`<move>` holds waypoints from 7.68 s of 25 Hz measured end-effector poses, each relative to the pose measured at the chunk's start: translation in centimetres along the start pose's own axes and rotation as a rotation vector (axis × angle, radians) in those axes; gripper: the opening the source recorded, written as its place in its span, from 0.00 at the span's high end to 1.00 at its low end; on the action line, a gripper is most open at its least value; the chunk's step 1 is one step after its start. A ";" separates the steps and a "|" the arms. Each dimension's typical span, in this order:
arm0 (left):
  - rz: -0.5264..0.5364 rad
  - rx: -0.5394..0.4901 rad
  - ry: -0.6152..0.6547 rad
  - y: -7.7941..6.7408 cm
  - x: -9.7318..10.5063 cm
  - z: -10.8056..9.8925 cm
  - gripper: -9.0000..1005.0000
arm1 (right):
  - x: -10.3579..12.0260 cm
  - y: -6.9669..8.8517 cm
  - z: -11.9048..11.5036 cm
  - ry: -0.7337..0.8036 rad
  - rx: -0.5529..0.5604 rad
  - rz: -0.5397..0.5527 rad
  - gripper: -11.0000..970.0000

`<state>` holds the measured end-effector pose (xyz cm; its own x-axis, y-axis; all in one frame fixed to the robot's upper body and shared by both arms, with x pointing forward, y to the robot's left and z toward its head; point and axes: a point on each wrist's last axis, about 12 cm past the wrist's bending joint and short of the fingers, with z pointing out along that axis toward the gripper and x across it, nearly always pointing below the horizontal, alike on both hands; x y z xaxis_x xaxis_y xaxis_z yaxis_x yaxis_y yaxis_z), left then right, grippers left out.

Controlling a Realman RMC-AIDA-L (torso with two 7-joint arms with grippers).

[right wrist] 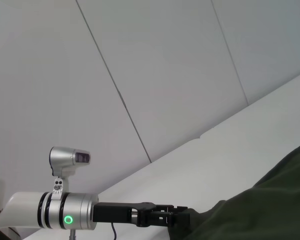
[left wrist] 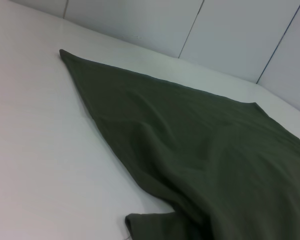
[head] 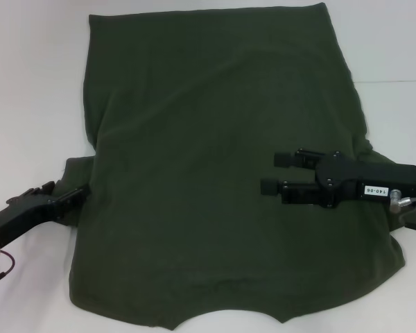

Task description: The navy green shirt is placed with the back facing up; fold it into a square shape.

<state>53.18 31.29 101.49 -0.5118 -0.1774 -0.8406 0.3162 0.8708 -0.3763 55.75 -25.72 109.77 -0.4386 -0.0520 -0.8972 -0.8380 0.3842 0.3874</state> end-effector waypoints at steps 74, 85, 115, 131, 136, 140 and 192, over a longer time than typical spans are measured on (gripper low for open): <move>0.248 -0.352 -0.039 4.0 -6.7 0.5 0.99 | 0.8 0.6 1.0 -0.070 -0.011 0.050 0.08; 0.270 -0.333 -0.038 3.3 -6.8 1.1 0.99 | 1.0 0.7 1.1 -0.072 -0.013 0.059 0.08; 0.134 0.329 -0.038 -5.6 -4.8 3.4 0.99 | 1.1 0.7 1.1 -0.072 -0.014 0.055 0.08; 0.170 0.518 -0.126 -8.1 -4.3 3.0 0.48 | 1.2 -0.1 -1.1 -0.140 0.058 0.185 0.08; 0.290 0.627 -0.125 -9.6 -3.3 2.8 0.37 | 1.7 -1.0 -4.0 -0.183 0.149 0.382 0.08; 0.349 0.700 -0.071 -10.8 -2.3 2.9 0.29 | 2.8 -1.8 -6.8 -0.202 0.282 0.527 0.08; 0.404 0.714 0.024 -11.7 1.3 3.3 0.16 | 5.3 -4.5 -12.5 -0.007 0.618 0.647 0.08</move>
<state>51.45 19.36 103.54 -0.2639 0.1044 -0.9589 0.9080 0.3623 -0.2105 53.15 -39.18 105.96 -0.7609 0.3522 -0.5449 -0.1023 0.7643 0.6368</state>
